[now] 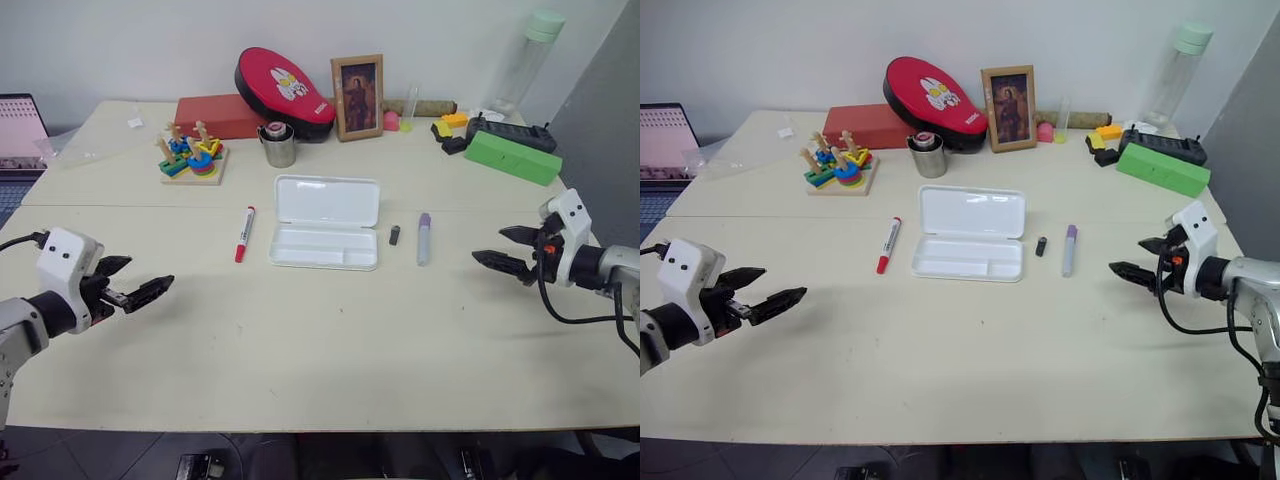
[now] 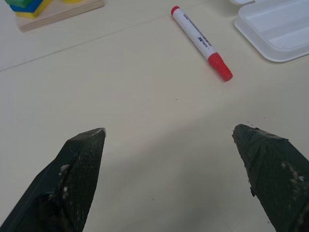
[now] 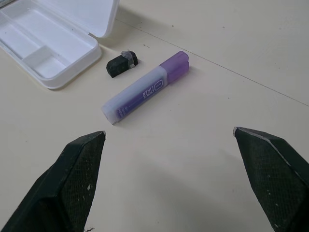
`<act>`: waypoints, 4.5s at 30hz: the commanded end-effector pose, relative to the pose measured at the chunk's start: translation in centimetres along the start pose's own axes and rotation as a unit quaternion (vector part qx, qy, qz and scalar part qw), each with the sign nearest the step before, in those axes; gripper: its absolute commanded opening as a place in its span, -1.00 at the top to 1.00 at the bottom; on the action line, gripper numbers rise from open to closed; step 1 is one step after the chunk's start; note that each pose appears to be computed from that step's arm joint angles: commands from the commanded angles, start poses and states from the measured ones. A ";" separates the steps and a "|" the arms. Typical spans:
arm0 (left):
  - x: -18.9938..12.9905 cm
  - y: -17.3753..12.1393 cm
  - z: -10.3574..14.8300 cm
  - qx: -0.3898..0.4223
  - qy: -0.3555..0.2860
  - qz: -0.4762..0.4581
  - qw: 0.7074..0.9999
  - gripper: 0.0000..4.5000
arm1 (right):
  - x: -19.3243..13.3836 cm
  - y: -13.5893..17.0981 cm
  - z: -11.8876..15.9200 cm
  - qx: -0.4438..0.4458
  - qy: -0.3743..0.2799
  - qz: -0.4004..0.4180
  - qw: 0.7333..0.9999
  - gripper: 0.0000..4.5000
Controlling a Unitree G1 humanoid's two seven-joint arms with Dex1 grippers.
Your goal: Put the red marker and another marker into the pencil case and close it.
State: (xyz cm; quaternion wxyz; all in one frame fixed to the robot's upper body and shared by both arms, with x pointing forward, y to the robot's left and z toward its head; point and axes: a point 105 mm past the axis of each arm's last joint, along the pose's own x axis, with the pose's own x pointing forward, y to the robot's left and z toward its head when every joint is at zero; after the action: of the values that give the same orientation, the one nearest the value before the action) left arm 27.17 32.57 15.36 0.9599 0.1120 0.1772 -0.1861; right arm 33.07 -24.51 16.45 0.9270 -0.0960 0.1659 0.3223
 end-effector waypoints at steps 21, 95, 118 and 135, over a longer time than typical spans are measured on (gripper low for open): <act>0.4 0.3 0.0 0.023 -0.007 0.001 1.000 -1.00 | -0.2 1.2 -0.2 0.010 -0.001 0.035 0.999 -0.98; 3.6 -15.5 6.8 0.002 -0.186 -0.183 0.965 -1.00 | 11.6 18.8 0.3 -0.217 0.032 0.384 0.897 0.98; 10.1 -4.8 1.9 -0.086 -0.070 0.057 0.992 -1.00 | 8.7 17.6 12.6 -0.133 -0.208 0.324 0.913 -0.98; 15.2 -5.3 0.5 -0.086 -0.010 0.040 0.995 -0.47 | 8.1 17.0 15.3 -0.121 -0.254 0.279 0.918 -1.00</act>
State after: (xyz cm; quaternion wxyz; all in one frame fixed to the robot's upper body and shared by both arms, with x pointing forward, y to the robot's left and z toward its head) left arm 38.50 23.24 10.23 0.9780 0.0370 0.1615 -0.1267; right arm 32.88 -2.61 24.45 0.7997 -0.0648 -0.0590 0.5940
